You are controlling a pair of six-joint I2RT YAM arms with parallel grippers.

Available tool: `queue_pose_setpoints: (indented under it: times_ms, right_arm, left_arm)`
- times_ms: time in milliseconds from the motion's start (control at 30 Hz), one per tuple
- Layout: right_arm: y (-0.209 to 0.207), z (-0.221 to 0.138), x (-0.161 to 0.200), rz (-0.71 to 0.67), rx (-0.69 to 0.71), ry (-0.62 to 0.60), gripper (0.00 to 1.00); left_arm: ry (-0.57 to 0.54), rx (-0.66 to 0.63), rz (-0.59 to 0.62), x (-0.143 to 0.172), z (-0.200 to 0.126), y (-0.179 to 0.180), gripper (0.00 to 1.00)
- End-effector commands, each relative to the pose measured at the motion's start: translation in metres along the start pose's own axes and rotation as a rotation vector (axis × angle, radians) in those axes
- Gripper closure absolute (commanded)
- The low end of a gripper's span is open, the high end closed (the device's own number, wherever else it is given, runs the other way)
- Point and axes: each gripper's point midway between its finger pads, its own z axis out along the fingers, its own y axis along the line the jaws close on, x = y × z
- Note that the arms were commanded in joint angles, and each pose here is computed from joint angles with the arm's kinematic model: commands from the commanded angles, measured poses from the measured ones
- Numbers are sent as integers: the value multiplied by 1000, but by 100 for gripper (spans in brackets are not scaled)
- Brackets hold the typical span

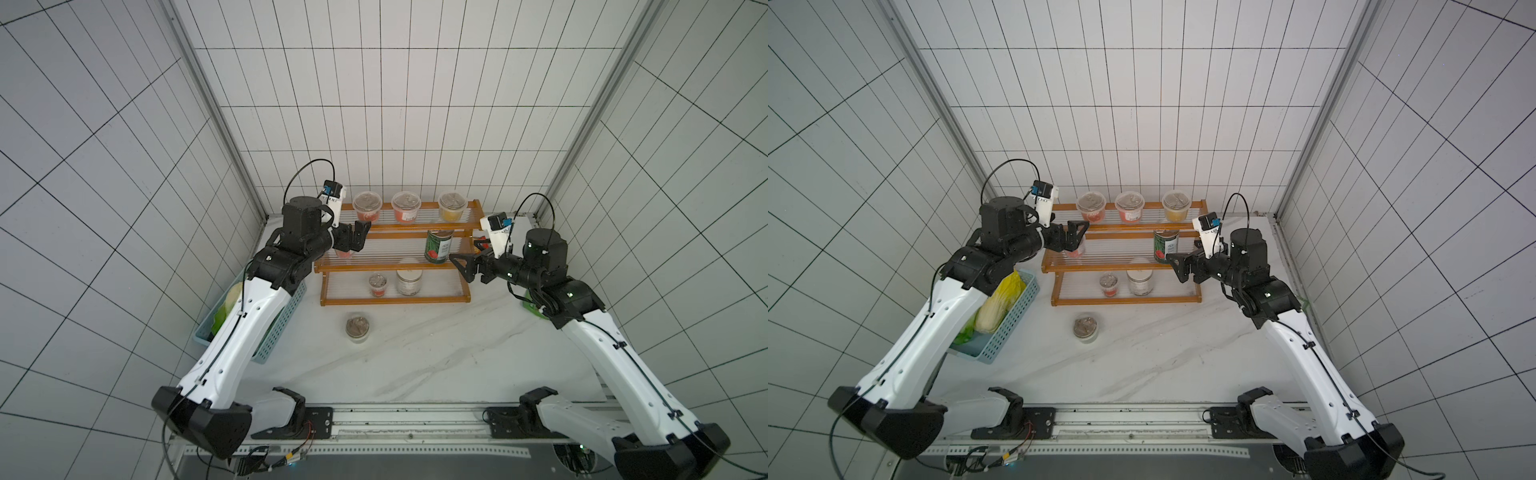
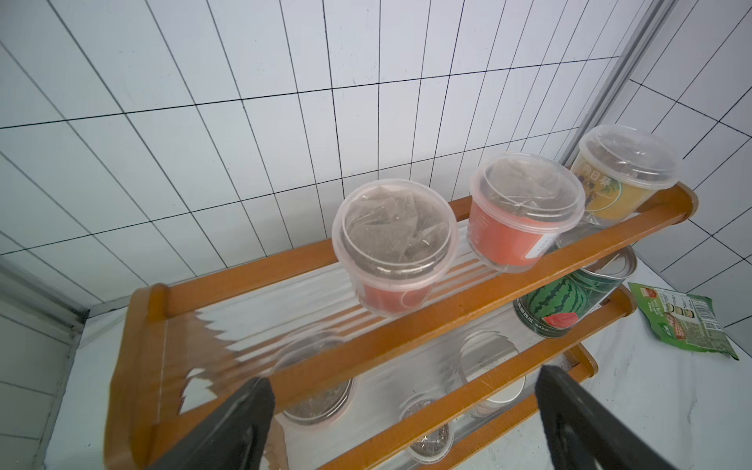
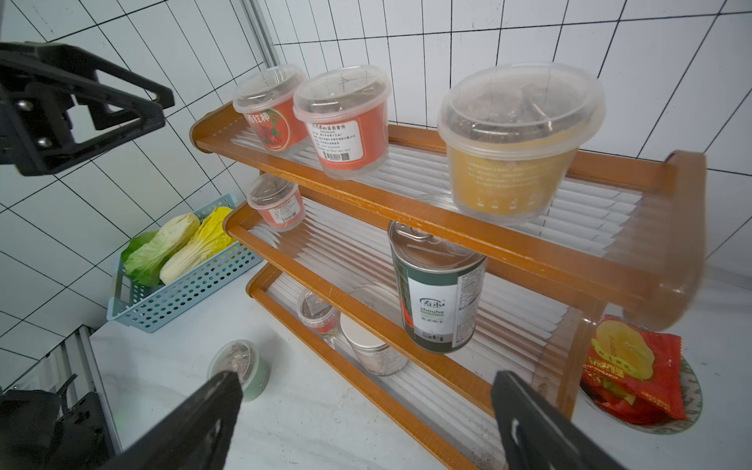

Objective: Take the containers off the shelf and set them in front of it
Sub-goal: 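Pick up a container from the shelf.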

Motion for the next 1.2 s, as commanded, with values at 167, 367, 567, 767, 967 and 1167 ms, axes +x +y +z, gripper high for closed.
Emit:
queue_pose_setpoints:
  times_ms: [167,367,567,767,967,1167]
  right_arm:
    - [10,-1,-15,11,-41,-21,1]
    - [12,0,-15,16,-51,-21,1]
    - [14,-1,-19,18,-58,-26,1]
    - [13,-1,-17,20,-55,-21,1]
    - [12,-1,-16,19,-49,-16,1]
    - [11,-1,-16,16,-42,-13,1]
  left_arm:
    - [7,34,38,-12,37,0,1]
    - [10,23,23,-14,59,8,2]
    - [9,45,30,-18,75,8,1]
    - [15,51,29,-18,86,9,2]
    - [28,32,41,-14,95,13,10]
    - [14,32,44,-17,93,13,20]
